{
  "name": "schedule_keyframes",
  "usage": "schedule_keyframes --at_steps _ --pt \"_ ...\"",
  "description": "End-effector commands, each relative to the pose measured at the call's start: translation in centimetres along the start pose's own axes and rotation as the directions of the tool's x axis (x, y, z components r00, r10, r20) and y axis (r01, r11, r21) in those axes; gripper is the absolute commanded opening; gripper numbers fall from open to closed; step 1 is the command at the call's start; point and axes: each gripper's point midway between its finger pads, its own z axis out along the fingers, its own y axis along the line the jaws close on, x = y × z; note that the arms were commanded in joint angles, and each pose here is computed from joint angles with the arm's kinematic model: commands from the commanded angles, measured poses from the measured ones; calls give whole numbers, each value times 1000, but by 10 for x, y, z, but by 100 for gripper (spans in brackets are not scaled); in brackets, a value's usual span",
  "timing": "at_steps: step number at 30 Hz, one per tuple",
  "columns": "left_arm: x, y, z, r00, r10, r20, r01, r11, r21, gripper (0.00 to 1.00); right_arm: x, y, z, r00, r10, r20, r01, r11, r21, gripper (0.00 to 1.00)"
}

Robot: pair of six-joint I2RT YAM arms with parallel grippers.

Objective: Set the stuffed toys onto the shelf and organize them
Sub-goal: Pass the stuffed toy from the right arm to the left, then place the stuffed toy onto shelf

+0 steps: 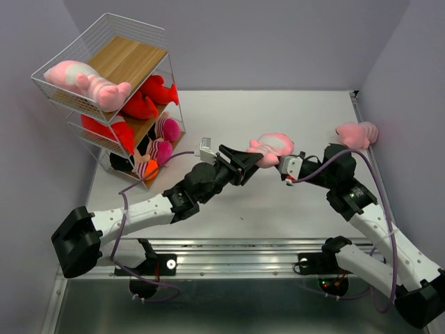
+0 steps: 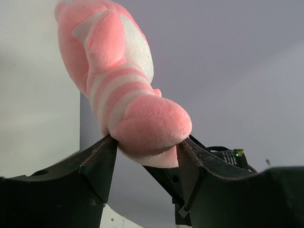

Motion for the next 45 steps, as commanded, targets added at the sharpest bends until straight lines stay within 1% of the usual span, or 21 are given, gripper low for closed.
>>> schedule_keyframes --at_steps 1,4,7,8,10,15,17,18,19,21,23,24,28,29,32,33,35,36,38,39,45 --pt "-2 -37 2 1000 15 11 -16 995 99 64 -39 -18 -4 995 -12 98 9 1000 24 1" --pt "-3 -32 3 1000 19 22 -20 996 86 62 -43 -19 -4 994 12 110 -14 1000 17 1" --pt "-8 -27 4 999 15 42 -18 997 72 54 -49 -19 -5 992 31 121 -32 999 10 1" --pt "-9 -25 4 999 10 48 -14 998 69 46 -50 -19 -5 992 39 124 -40 999 7 1" --pt "-12 -27 3 998 8 59 -12 997 75 39 -51 -18 -6 991 44 125 -44 999 0 1" --pt "-17 -38 2 993 73 92 -82 992 96 3 -48 -11 -6 992 52 115 -50 998 -27 1" --pt "-22 -43 -1 984 131 119 -144 985 100 0 -47 -6 -7 992 64 110 -59 997 -53 14" --pt "-23 -44 -3 983 131 125 -144 985 99 0 -49 -7 -8 992 67 110 -61 997 -55 25" --pt "-25 -46 -4 973 185 137 -198 976 92 0 -50 -9 -8 992 74 106 -69 996 -49 55" --pt "-32 -45 -7 946 280 161 -290 956 42 0 -58 -20 -11 991 94 96 -92 995 -25 81" --pt "-39 -41 -13 919 351 181 -356 935 -9 0 -69 -32 -15 990 97 98 -97 995 -2 98" --pt "-43 -41 -15 905 381 192 -383 923 -27 0 -68 -32 -17 991 109 82 -109 994 -3 100" --pt "-63 -52 -33 803 543 244 -536 838 -100 0 -69 -37 -26 990 138 30 -139 990 20 100" --pt "-67 -64 -40 746 616 254 -614 783 -96 0 -64 -38 -27 989 148 5 -148 988 33 100" --pt "-71 -89 -51 676 688 265 -692 716 -91 0 -44 -32 -31 978 197 -70 -193 979 67 100" --pt "-70 -86 -52 609 760 228 -757 643 -119 0 -37 -28 -33 973 212 -92 -206 976 72 100" --pt "-71 -109 -55 555 798 234 -796 591 -130 0 -16 -15 -32 956 255 -146 -245 966 78 100" --pt "-71 -109 -56 483 851 205 -844 515 -150 0 -10 -8 -33 945 288 -157 -279 957 79 100" --pt "-66 -128 -58 438 874 209 -871 471 -144 0 1 12 -33 923 344 -173 -340 939 58 100" --pt "-68 -126 -59 391 901 187 -891 421 -171 0 5 22 -33 907 379 -181 -379 925 39 100" --pt "-76 -169 -62 299 936 185 -904 339 -259 0 24 56 -36 863 452 -226 -464 886 -2 100"
